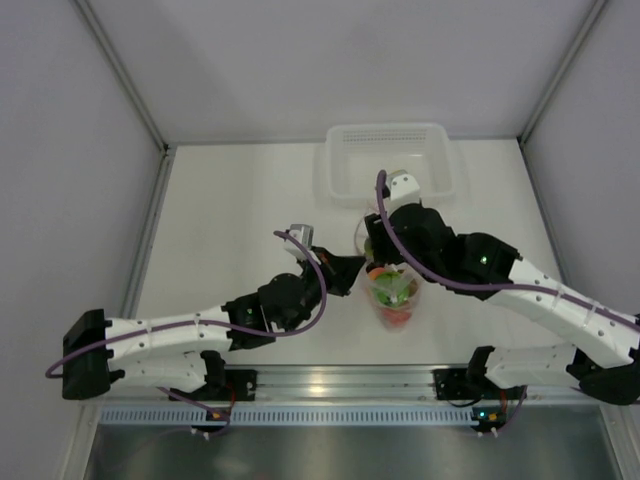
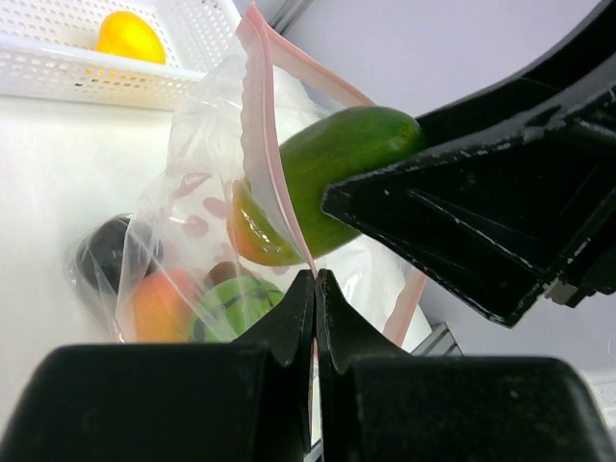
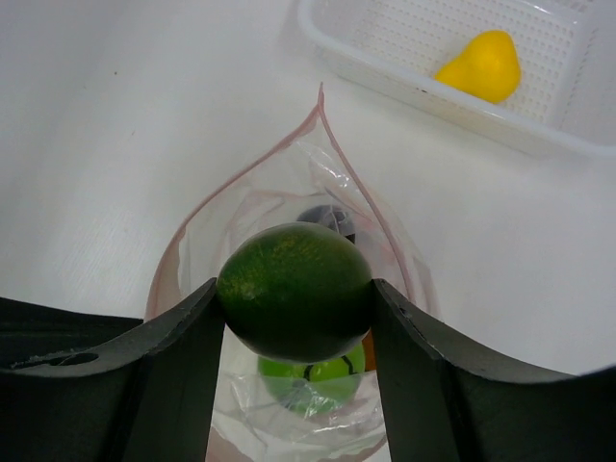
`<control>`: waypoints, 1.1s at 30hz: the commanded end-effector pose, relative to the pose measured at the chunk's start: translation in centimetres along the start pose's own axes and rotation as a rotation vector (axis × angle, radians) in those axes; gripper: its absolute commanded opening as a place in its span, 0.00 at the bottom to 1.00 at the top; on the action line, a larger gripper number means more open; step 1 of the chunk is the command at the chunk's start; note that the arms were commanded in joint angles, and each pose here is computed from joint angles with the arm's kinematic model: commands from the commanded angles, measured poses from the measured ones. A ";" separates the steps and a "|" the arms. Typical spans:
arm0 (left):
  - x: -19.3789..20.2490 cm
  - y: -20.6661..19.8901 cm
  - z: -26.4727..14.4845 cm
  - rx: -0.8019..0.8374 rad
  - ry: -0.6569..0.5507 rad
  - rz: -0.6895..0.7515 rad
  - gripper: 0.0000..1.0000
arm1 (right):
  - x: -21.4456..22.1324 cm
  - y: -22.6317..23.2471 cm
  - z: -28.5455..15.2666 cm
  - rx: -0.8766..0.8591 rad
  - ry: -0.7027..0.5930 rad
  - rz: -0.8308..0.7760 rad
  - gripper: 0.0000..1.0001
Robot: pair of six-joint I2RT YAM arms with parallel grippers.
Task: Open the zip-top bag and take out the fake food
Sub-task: Pick up the fake fruit from the zipper food storage bag.
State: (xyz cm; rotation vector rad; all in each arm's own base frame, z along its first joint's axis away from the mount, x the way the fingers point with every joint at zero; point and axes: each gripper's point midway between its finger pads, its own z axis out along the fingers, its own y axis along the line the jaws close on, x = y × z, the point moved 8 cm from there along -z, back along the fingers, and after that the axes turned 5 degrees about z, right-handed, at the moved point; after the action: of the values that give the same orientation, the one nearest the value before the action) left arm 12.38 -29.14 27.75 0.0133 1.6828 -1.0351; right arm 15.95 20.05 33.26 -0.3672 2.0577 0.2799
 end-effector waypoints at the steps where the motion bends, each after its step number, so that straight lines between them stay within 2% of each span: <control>1: -1.2 -0.5 -0.2 0.009 -0.059 -0.046 0.00 | -0.6 -0.5 -2.3 -0.026 -0.034 0.028 0.25; 17: -0.4 -0.3 0.4 -0.015 -0.047 -0.032 0.00 | -4.8 -0.6 -6.7 -0.185 -0.120 0.071 0.25; 27: -0.7 -0.6 0.1 0.007 -0.046 -0.028 0.00 | -11.0 -2.2 -8.2 -0.015 -0.252 0.061 0.25; 30: -1.0 -1.0 0.2 0.021 -0.045 -0.021 0.00 | -12.6 -3.0 -6.9 0.025 -0.256 0.064 0.25; 31: -1.0 -0.9 0.2 0.023 -0.044 -0.016 0.00 | -13.0 -4.5 -5.4 0.100 -0.248 0.085 0.25; 33: -1.1 -1.0 0.2 0.029 -0.044 -0.017 0.00 | -13.0 -5.5 -3.3 0.130 -0.218 0.069 0.25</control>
State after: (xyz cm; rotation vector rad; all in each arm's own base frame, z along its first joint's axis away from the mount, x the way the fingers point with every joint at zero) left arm 12.66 -29.29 27.19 0.0047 1.6930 -1.0023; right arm 18.53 16.58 46.96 -0.1790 1.8312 0.3312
